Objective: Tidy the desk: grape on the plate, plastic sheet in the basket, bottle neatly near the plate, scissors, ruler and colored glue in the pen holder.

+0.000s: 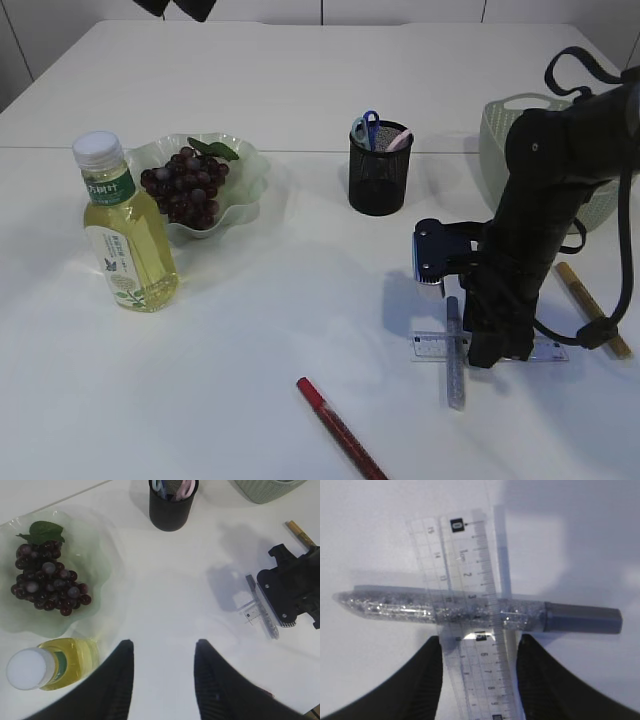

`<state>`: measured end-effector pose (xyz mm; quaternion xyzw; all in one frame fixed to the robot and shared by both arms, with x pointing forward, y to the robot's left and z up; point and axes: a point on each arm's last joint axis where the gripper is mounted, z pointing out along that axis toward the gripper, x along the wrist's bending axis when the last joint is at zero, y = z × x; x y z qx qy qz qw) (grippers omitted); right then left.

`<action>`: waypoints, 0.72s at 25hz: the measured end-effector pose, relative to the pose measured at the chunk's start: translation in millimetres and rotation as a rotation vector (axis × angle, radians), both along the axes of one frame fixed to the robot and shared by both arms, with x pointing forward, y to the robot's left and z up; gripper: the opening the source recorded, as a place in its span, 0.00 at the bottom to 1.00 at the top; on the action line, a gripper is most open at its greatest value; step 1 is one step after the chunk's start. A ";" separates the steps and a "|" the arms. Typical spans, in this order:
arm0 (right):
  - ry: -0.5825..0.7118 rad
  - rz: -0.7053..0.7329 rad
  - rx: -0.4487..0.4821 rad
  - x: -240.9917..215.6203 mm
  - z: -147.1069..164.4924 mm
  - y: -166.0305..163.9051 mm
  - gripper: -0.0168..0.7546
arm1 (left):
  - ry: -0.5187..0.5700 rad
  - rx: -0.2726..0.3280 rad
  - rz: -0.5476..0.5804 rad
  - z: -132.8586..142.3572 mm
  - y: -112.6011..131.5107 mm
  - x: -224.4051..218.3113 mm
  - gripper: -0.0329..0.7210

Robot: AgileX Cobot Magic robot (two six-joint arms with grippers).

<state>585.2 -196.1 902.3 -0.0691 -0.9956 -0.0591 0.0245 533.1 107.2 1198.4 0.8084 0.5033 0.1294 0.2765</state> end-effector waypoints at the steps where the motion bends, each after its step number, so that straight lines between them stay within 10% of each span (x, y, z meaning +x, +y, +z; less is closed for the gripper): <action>1: 0.000 0.000 0.000 0.0 0.0 0.0 0.52 | 0.000 0.000 0.000 0.0 0.0 0.0 0.44; 18: 0.008 -0.022 0.025 -0.5 0.4 2.4 0.52 | -0.001 0.001 -0.001 0.0 0.0 0.0 0.44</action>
